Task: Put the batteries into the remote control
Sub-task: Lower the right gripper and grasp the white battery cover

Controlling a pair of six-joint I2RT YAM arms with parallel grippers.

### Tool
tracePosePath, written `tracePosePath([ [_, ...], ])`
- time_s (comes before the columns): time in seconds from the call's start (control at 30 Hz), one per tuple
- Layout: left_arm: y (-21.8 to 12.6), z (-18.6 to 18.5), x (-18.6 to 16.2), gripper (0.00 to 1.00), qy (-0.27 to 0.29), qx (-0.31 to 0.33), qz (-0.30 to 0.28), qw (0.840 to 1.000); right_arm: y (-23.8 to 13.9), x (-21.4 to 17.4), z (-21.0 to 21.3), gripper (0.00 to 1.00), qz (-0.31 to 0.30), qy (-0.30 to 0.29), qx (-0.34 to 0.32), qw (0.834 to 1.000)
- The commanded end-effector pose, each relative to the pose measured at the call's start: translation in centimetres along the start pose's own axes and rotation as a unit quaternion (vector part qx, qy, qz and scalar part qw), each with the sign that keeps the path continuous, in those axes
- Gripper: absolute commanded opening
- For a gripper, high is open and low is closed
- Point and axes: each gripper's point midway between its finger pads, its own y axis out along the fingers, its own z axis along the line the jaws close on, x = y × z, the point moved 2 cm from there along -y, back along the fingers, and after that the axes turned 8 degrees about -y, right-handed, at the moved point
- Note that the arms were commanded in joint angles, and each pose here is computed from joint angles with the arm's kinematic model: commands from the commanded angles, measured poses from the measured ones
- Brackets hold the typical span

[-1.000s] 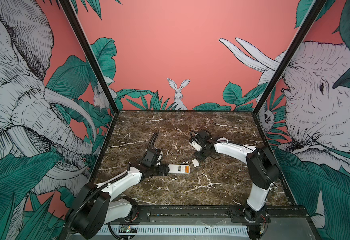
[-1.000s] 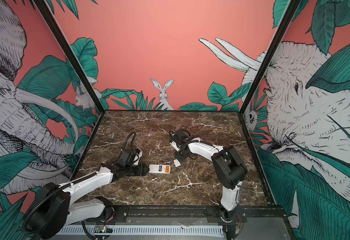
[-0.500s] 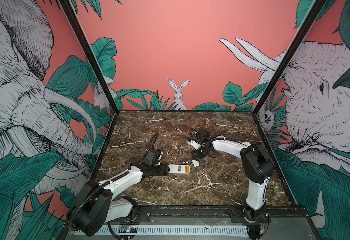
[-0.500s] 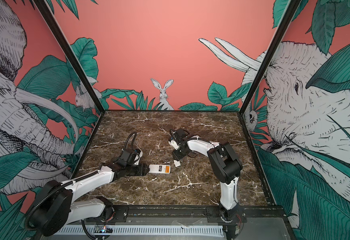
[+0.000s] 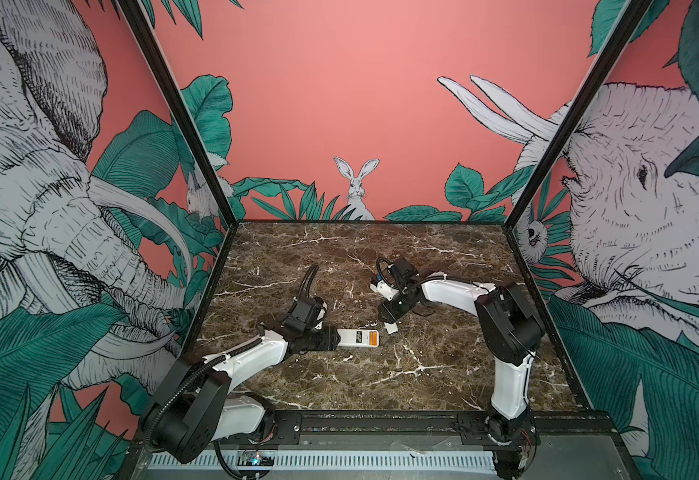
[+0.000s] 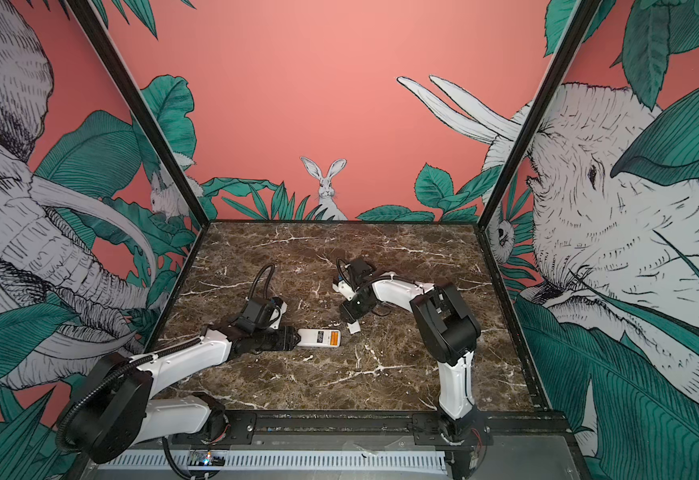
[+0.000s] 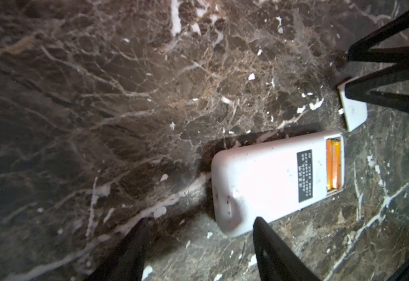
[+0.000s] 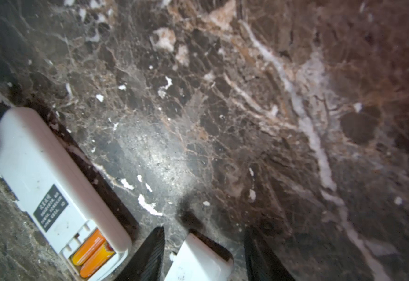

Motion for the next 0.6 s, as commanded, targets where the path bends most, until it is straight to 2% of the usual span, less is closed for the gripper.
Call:
tracePosePath([
  [0.0,0.2,0.0,0.0,0.69,-0.004,-0.004,0.002,1.000,1.1,-1.2,1.2,0.52,0.029,-0.009,0.030,0.999],
  [0.57,0.5,0.1,-0.1,0.69,-0.002,-0.004,0.003,1.000,0.1,-5.8,2.6,0.50,0.072,0.018,0.026,0.997],
])
